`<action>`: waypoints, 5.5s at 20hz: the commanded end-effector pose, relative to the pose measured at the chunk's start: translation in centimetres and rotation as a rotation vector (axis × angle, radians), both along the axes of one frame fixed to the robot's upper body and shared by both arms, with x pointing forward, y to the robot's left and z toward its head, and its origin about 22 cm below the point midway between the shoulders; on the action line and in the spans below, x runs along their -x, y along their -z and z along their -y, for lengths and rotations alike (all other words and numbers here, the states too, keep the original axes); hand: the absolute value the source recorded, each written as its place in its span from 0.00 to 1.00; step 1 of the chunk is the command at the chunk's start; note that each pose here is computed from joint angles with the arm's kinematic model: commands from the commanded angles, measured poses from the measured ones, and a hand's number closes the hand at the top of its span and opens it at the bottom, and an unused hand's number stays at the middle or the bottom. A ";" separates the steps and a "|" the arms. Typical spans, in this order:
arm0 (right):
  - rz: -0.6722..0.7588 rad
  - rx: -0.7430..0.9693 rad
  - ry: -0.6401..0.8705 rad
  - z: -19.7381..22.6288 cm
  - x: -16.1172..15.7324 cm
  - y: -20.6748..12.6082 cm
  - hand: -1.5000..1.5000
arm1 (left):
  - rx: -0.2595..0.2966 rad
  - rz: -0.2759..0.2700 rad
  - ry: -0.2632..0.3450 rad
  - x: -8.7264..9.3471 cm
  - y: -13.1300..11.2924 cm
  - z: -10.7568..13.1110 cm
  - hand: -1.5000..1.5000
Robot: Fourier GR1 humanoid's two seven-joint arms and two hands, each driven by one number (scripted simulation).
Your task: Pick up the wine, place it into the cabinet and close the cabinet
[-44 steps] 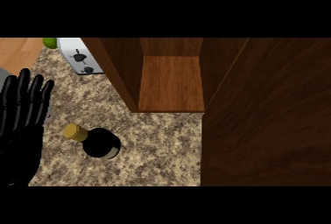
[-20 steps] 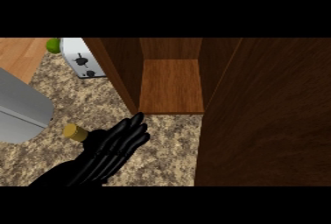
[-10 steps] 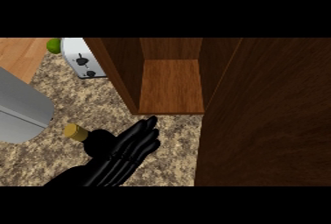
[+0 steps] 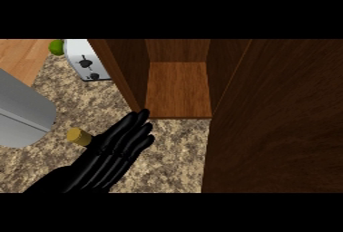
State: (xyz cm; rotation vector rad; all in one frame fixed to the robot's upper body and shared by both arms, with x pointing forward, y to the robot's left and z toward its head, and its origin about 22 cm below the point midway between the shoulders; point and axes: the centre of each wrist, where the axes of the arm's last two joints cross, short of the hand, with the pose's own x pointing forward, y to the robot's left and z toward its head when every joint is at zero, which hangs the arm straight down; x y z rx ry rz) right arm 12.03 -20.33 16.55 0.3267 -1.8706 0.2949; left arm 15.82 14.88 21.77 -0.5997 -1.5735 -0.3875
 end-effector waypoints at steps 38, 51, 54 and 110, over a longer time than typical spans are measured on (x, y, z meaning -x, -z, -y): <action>0.070 -0.032 -0.029 0.1 4.1 -4.8 0.00 | -0.104 0.046 -0.249 -5.6 4.4 -13.1 0.00; 0.077 -0.036 -0.024 0.3 4.8 -4.9 0.00 | -0.138 -0.039 -0.234 -7.1 11.5 -14.9 0.00; 0.066 0.001 -0.035 1.0 4.6 -5.1 0.00 | -0.167 -0.032 -0.227 -7.6 13.9 -14.6 0.00; 0.064 -0.035 -0.023 0.1 4.5 -4.7 0.00 | 0.063 -0.280 -0.268 -11.0 32.8 -15.6 0.00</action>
